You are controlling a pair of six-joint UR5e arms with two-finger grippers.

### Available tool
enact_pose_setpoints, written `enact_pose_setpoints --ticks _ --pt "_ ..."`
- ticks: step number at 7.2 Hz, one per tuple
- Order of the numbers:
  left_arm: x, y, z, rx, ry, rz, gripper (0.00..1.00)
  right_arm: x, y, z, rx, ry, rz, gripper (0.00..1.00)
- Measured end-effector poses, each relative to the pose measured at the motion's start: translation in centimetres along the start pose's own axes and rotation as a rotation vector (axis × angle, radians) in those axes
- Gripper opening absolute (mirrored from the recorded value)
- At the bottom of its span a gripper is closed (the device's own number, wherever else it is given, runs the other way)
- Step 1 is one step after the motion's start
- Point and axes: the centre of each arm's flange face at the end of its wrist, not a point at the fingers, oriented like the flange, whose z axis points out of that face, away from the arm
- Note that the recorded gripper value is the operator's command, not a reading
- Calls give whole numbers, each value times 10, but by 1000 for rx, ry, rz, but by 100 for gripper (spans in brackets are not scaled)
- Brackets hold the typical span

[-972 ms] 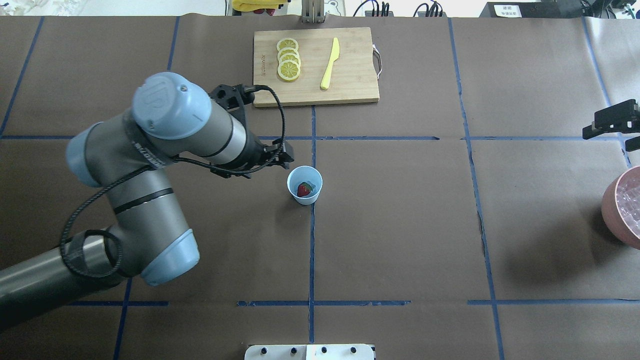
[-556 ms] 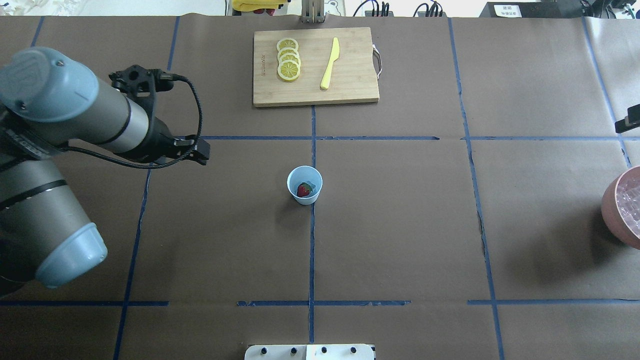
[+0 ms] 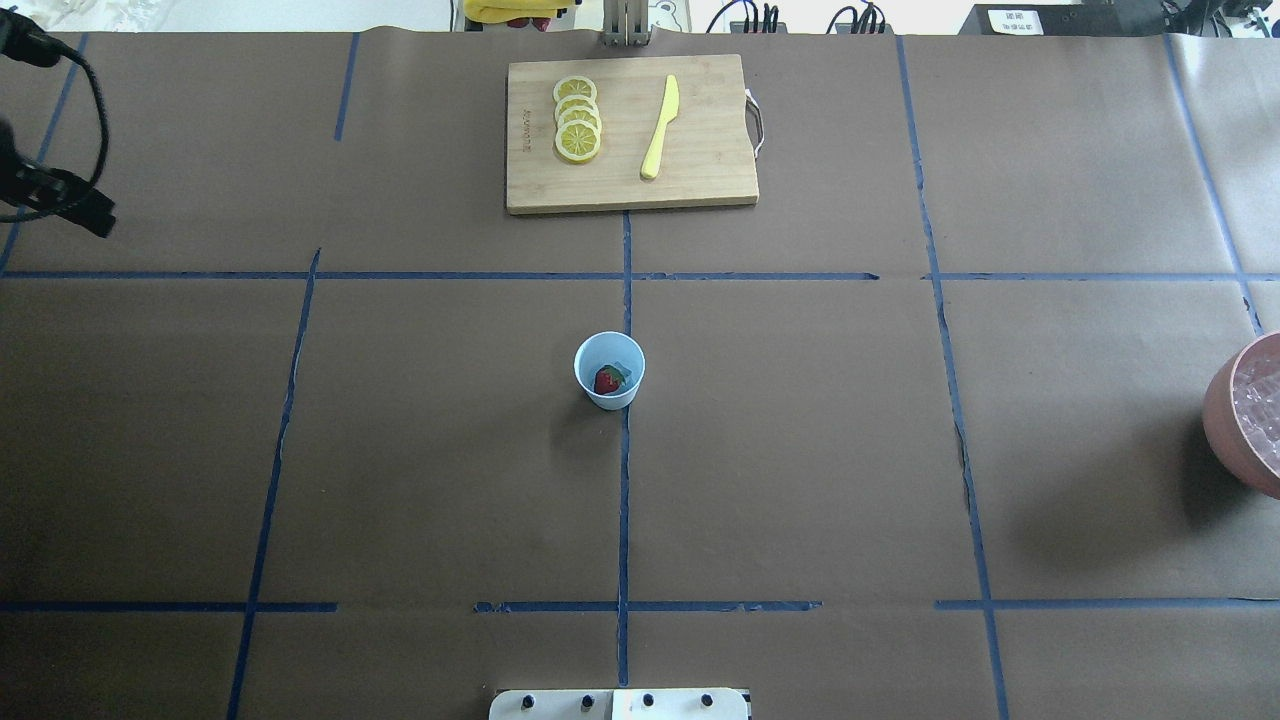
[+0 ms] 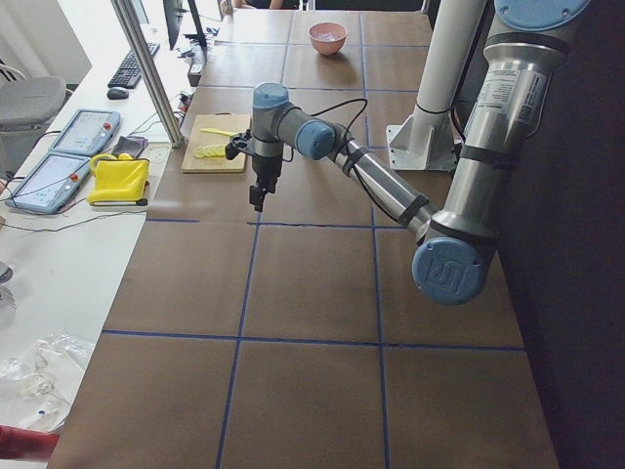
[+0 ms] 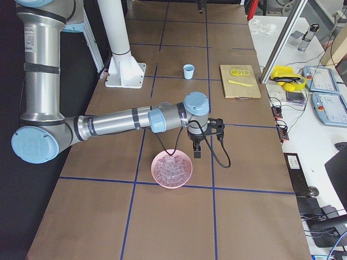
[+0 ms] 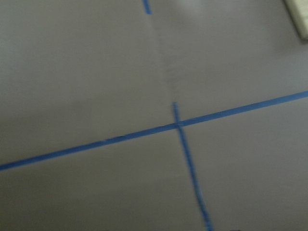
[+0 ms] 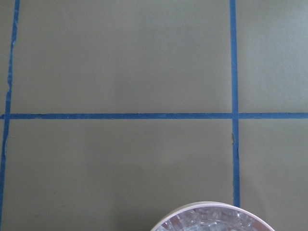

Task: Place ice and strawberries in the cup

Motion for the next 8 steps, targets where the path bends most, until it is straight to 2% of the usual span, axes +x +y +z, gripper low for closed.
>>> enact_pose_setpoints --ticks 1,2,3,4,6,8 --pt "-78 10 8 -56 2 55 90 4 -3 -4 -15 11 -18 100" --pt "-160 30 26 -108 51 79 91 5 -5 -5 -23 17 -28 100" --pt "-226 53 40 -126 117 70 93 6 -5 -6 -26 19 -32 100" --pt "-265 75 48 -126 171 48 97 5 -6 -6 -27 19 -34 100" --pt "-281 104 54 -127 247 -10 99 8 -6 -6 -23 51 -37 100" --pt "-261 113 35 -147 301 -61 99 14 -3 -3 -25 85 -30 100"
